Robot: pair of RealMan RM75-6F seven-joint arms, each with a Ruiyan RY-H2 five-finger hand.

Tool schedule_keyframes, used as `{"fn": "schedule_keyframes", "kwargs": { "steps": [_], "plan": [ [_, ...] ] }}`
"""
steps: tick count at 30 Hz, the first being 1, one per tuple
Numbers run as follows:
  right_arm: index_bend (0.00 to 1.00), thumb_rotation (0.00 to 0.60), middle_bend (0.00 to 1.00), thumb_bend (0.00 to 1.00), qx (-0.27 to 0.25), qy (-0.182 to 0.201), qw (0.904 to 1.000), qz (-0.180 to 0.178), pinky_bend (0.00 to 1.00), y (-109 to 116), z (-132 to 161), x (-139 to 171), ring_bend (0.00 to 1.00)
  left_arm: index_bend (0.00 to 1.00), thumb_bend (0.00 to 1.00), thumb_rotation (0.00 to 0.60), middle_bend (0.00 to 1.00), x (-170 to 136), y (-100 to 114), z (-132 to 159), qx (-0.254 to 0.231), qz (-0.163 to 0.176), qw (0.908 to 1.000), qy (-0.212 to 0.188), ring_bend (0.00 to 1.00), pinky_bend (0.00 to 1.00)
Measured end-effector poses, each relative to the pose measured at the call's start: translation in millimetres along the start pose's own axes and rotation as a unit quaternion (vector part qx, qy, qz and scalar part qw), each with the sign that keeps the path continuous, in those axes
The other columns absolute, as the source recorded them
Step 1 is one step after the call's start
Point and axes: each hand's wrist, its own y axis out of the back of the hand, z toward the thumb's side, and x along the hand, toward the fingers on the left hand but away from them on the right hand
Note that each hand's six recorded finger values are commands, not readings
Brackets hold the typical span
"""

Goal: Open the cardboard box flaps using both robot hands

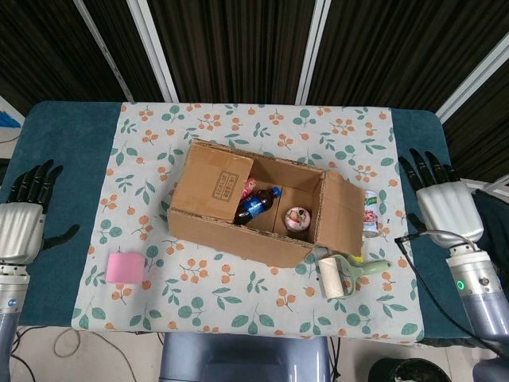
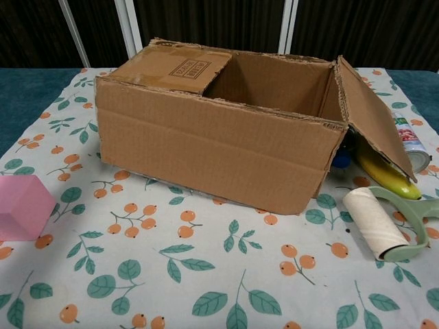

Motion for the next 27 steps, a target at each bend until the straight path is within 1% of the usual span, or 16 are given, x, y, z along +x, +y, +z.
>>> {"fn": "schedule_keyframes", "kwargs": {
  "steps": [1,4,6,8,10,13,15,16,18,20,22,23,25,26,27],
  "plan": [
    [0.0,0.6,0.0,0.28,-0.027,-0.015,0.9995,-0.004,0.23,-6.5,-4.2,8.6,0.06,0.0,0.13,0.6,0.0,2.5,-0.4,2.4,0.001,-0.003,1.0,-0.004,0.0,0.09],
    [0.0,0.6,0.0,0.28,-0.081,-0.045,0.9956,-0.016,0.23,-24.1,-13.2,31.5,0.06,0.0,0.13,0.6,0.0,11.7,-2.6,13.3,0.004,-0.015,0.9996,-0.023,0.0,0.09],
    [0.0,0.6,0.0,0.28,-0.102,-0.058,0.9928,-0.023,0.23,-33.7,-18.7,43.6,0.06,0.0,0.13,0.6,0.0,19.1,-4.5,23.1,0.008,-0.025,0.9989,-0.04,0.0,0.09],
    [0.0,0.6,0.0,0.28,-0.116,-0.067,0.9905,-0.03,0.23,-43.8,-25.4,55.3,0.06,0.0,0.16,0.6,0.0,27.5,-6.1,35.0,0.013,-0.034,0.9976,-0.06,0.0,0.09],
    [0.0,0.6,0.0,0.28,-0.125,-0.073,0.9888,-0.034,0.23,-54.4,-31.6,65.6,0.06,0.0,0.23,0.6,0.0,34.1,-7.9,45.7,0.015,-0.043,0.9961,-0.076,0.0,0.09],
    [0.0,0.6,0.0,0.28,-0.14,-0.078,0.9863,-0.04,0.23,-68.3,-39.0,77.1,0.06,0.0,0.36,0.6,0.0,44.8,-11.5,65.1,0.016,-0.066,0.9923,-0.103,0.0,0.09],
    [0.0,0.6,0.0,0.28,-0.149,-0.081,0.9845,-0.044,0.23,-76.0,-42.3,82.4,0.06,0.01,0.46,0.6,0.0,53.0,-13.7,80.8,0.022,-0.085,0.9881,-0.126,0.0,0.11],
    [0.0,0.6,0.0,0.28,-0.155,-0.082,0.9833,-0.047,0.23,-80.8,-43.6,85.3,0.06,0.01,0.49,0.6,0.0,57.0,-14.3,88.7,0.026,-0.093,0.9857,-0.138,0.0,0.12],
    [0.0,0.6,0.0,0.28,-0.163,-0.082,0.9818,-0.051,0.23,-86.9,-45.0,88.4,0.06,0.03,0.57,0.6,0.01,67.8,-14.5,110.1,0.044,-0.108,0.978,-0.172,0.0,0.14],
    [0.0,0.6,0.0,0.28,-0.171,-0.081,0.9802,-0.057,0.23,-91.3,-46.2,90.1,0.06,0.04,0.63,0.6,0.03,77.4,-14.0,130.9,0.065,-0.119,0.9691,-0.206,0.0,0.16],
    [0.0,0.6,0.0,0.28,-0.181,-0.08,0.978,-0.065,0.23,-92.1,-47.4,89.8,0.06,0.05,0.69,0.6,0.05,88.4,-13.3,157.2,0.09,-0.129,0.9562,-0.247,0.02,0.18],
    [0.0,0.6,0.0,0.28,-0.186,-0.08,0.977,-0.068,0.23,-92.0,-47.7,89.6,0.06,0.06,0.71,0.6,0.06,94.5,-13.2,171.9,0.105,-0.134,0.948,-0.269,0.04,0.2],
    [0.0,0.6,0.0,0.28,-0.193,-0.081,0.9751,-0.073,0.23,-92.6,-49.9,89.7,0.06,0.06,0.73,0.6,0.08,103.8,-13.6,193.4,0.127,-0.141,0.935,-0.3,0.05,0.22],
    [0.0,0.6,0.0,0.28,-0.195,-0.081,0.9745,-0.074,0.23,-93.2,-51.1,89.9,0.06,0.07,0.74,0.6,0.09,110.1,-14.3,207.1,0.141,-0.145,0.9262,-0.318,0.06,0.23],
    [0.0,0.6,0.0,0.28,-0.198,-0.082,0.9739,-0.075,0.23,-93.9,-52.0,90.2,0.06,0.08,0.75,0.6,0.1,114.7,-15.0,217.0,0.152,-0.149,0.9196,-0.33,0.07,0.24]
  ]
}}
